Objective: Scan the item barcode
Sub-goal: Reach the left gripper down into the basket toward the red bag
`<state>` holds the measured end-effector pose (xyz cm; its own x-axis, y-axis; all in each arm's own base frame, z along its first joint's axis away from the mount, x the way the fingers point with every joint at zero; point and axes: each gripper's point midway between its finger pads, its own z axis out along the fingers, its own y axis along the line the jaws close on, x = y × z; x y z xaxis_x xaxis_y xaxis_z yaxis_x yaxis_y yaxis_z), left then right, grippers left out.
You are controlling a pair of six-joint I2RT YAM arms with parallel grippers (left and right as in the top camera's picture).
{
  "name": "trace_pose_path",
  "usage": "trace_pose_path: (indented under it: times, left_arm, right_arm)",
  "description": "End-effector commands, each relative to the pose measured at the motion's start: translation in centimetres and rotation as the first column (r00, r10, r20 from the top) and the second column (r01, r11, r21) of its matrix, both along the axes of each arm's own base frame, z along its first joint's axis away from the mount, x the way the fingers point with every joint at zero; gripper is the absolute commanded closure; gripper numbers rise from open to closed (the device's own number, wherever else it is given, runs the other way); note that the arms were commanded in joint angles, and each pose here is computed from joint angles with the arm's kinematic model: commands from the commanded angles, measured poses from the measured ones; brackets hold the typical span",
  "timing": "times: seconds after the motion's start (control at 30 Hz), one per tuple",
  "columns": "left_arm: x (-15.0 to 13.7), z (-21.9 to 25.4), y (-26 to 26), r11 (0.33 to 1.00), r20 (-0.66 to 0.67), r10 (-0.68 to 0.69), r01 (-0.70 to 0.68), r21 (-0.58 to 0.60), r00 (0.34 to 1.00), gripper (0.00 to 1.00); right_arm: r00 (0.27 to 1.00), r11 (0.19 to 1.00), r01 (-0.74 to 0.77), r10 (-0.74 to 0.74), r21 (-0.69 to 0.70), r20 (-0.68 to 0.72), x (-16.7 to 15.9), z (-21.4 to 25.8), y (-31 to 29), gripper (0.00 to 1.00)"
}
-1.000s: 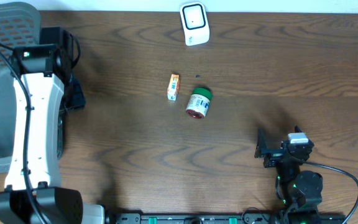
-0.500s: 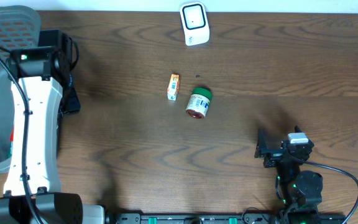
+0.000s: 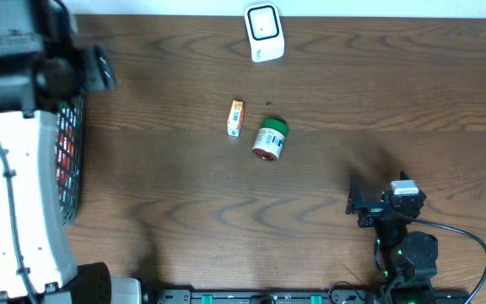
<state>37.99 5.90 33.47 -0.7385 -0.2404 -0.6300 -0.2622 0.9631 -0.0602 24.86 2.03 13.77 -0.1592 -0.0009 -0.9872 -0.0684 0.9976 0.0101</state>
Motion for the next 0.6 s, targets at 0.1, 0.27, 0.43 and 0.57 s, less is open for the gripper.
trace_pose_path:
  times: [0.1,0.27,0.43,0.57]
  left_arm:
    - [-1.2,4.6,8.3,0.969,0.165,0.244,-0.246,-0.007,0.956,0.19]
    - [-3.3,2.0,14.1,0.91,0.097,0.414,-0.413,-0.035,0.905,0.19]
    - [-4.0,-3.2,17.0,0.876,-0.04,0.478,-0.479,-0.046,0.878,0.18]
    - [-3.7,-7.7,17.9,0.866,-0.166,0.483,-0.497,-0.055,0.86,0.18]
  right_arm:
    - [1.0,1.0,0.016,-0.016,0.011,-0.004,0.0,-0.1,-0.3,0.01]
    - [1.0,1.0,0.016,-0.016,0.011,-0.003,0.0,-0.1,-0.3,0.01]
    - [1.0,1.0,0.016,-0.016,0.011,-0.003,0.0,-0.1,-0.3,0.01]
    - [1.0,1.0,0.016,-0.016,0.011,-0.004,0.0,-0.1,-0.3,0.01]
